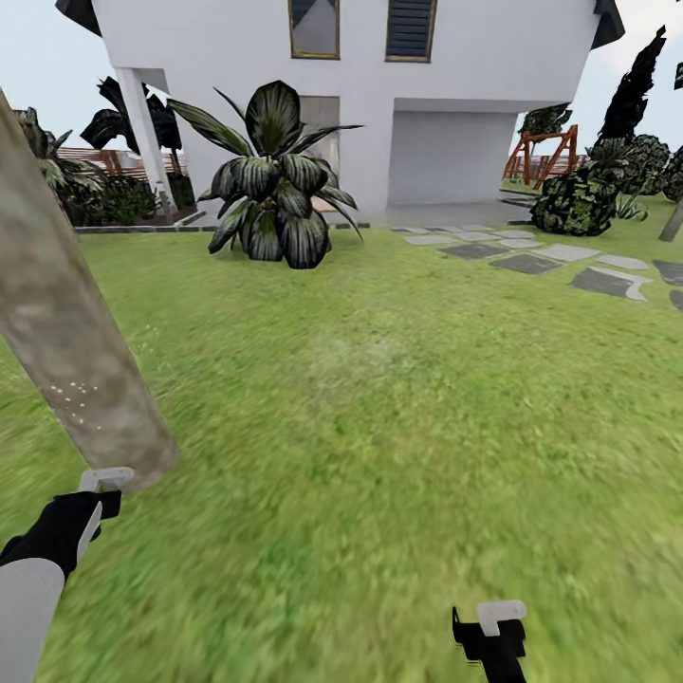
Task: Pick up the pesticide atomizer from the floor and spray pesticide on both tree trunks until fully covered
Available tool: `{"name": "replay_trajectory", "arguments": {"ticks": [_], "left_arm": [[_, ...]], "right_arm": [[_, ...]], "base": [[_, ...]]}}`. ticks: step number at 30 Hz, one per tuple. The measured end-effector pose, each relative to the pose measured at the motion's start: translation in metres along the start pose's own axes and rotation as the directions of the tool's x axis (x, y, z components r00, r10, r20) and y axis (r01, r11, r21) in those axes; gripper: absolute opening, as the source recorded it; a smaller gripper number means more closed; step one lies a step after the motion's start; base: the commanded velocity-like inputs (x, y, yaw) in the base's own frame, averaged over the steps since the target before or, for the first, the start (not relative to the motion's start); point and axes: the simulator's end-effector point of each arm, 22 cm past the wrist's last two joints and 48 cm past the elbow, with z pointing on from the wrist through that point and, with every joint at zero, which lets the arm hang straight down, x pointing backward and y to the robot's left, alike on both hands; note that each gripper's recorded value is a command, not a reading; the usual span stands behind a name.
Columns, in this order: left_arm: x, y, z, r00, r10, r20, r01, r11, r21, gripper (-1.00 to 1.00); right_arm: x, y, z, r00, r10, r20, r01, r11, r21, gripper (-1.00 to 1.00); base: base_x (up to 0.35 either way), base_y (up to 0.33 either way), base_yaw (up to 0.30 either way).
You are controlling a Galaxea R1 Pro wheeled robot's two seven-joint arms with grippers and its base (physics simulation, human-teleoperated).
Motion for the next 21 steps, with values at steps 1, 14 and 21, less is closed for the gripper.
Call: {"name": "replay_trajectory", "arguments": {"ticks": [1, 14, 21], "left_arm": [[0.0002, 0.0, 0.0, 1.0, 0.0, 0.0, 0.0, 1.0, 0.0, -1.0], [-0.0002, 0.0023, 0.0001, 1.0, -0.001, 0.0, 0.001, 1.0, -0.004, -1.0], [0.0, 0.0037, 0.0003, 1.0, -0.002, 0.0, 0.002, 1.0, -0.005, -1.0]], "right_arm": [[0.0, 0.0, 0.0, 1.0, 0.0, 0.0, 0.0, 1.0, 0.0, 1.0], [-0.0001, 0.0, 0.0, 1.0, 0.0, 0.0, 0.0, 1.0, 0.0, 1.0], [-0.0001, 0.0002, 0.0, 1.0, 0.0, 0.0, 0.0, 1.0, 0.0, 1.0]], "base": [[0.259, -0.175, 0.0], [0.266, -0.171, 0.198], [0.266, -0.17, 0.275]]}}
